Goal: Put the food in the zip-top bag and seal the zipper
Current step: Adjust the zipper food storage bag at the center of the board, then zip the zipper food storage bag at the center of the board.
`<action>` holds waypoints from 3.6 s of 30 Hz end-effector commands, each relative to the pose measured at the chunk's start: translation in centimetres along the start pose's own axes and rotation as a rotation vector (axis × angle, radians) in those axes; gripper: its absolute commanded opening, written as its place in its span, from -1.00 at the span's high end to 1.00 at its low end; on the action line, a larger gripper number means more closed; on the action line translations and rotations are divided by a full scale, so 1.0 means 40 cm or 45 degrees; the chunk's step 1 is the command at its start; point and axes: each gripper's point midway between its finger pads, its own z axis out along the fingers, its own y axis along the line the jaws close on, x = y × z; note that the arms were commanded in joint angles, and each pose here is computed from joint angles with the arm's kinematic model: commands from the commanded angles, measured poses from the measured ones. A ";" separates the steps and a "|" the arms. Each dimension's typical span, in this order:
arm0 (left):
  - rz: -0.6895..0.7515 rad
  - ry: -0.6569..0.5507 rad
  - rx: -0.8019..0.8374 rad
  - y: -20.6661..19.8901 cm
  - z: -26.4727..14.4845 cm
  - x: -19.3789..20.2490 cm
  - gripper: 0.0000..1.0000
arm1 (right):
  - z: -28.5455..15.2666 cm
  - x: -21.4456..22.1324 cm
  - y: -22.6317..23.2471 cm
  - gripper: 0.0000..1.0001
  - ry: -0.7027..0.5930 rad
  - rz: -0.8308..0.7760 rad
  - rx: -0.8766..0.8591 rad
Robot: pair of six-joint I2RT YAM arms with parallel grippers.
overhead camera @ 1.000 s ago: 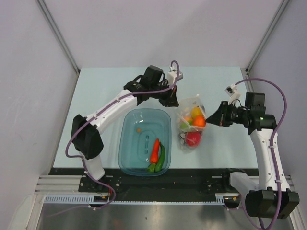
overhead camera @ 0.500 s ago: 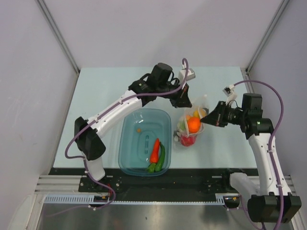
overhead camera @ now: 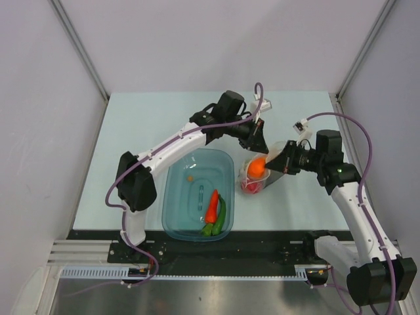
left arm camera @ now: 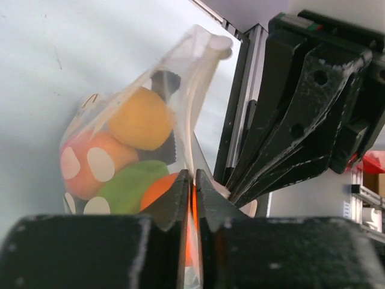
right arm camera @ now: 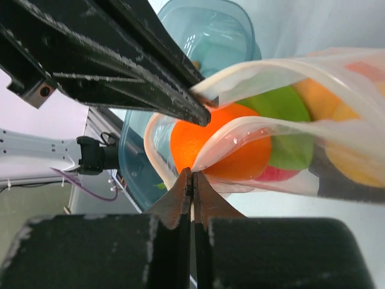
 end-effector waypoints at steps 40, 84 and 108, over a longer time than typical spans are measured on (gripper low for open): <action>0.291 -0.071 -0.214 -0.002 -0.063 0.037 0.67 | -0.043 0.007 -0.006 1.00 -0.051 0.015 -0.003; -0.018 -0.014 0.033 -0.038 -0.055 0.010 0.28 | 0.001 -0.049 -0.011 1.00 -0.210 -0.040 -0.020; -0.095 -0.012 -0.073 0.019 -0.004 0.000 0.09 | 0.040 -0.059 0.025 1.00 -0.209 -0.128 -0.086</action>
